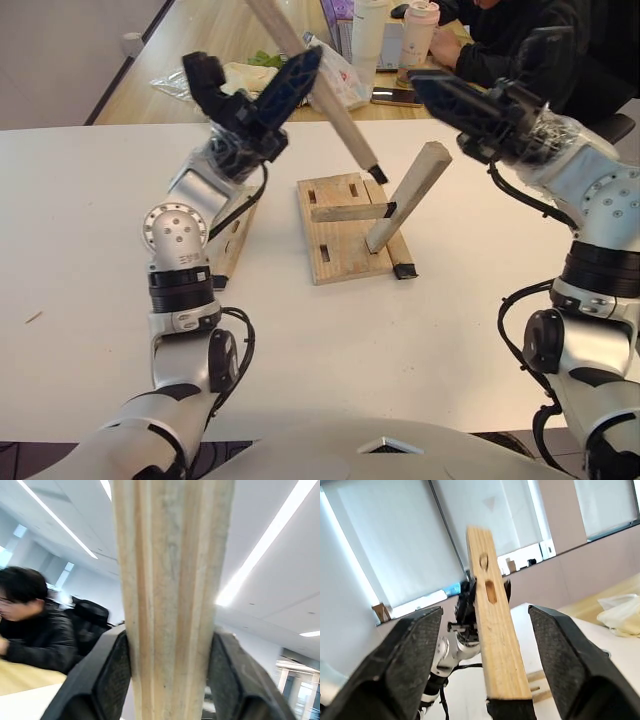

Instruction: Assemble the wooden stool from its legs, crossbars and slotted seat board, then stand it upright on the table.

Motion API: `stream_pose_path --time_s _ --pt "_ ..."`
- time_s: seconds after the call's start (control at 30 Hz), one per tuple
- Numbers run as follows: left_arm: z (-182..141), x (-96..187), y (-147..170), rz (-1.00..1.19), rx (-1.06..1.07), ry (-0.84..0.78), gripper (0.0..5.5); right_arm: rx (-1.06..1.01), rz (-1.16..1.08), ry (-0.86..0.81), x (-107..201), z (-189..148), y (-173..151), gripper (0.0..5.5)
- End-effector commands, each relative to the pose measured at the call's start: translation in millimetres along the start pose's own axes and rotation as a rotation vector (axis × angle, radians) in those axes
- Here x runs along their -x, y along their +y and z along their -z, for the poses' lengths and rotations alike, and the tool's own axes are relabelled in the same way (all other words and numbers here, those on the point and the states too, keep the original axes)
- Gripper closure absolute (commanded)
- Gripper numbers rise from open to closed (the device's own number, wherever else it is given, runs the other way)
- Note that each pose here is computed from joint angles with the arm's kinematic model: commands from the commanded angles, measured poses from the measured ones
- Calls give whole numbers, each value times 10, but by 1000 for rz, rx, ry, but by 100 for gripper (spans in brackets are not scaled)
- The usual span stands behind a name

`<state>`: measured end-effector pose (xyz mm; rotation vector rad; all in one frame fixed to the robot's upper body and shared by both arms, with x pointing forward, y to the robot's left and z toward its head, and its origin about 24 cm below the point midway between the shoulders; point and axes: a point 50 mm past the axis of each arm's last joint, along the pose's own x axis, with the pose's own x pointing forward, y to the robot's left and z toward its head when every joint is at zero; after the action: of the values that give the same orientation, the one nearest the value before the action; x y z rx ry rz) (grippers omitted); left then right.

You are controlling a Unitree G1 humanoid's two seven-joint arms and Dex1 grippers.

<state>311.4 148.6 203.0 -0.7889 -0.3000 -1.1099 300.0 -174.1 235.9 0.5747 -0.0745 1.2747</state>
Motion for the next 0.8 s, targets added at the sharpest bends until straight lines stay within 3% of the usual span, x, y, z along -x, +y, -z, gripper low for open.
stream_pose_path --time_s 0.03,0.3,0.57,0.8 --pt "-90 220 220 -108 -152 26 349 30 47 -62 129 -184 -40 238" --pt "462 768 640 -271 -141 155 349 16 115 -73 156 -66 -164 238" --pt "739 1051 565 -216 -72 265 349 16 129 -49 158 31 -191 238" --pt "987 1250 542 -195 -159 437 351 11 157 -61 154 48 -230 238"
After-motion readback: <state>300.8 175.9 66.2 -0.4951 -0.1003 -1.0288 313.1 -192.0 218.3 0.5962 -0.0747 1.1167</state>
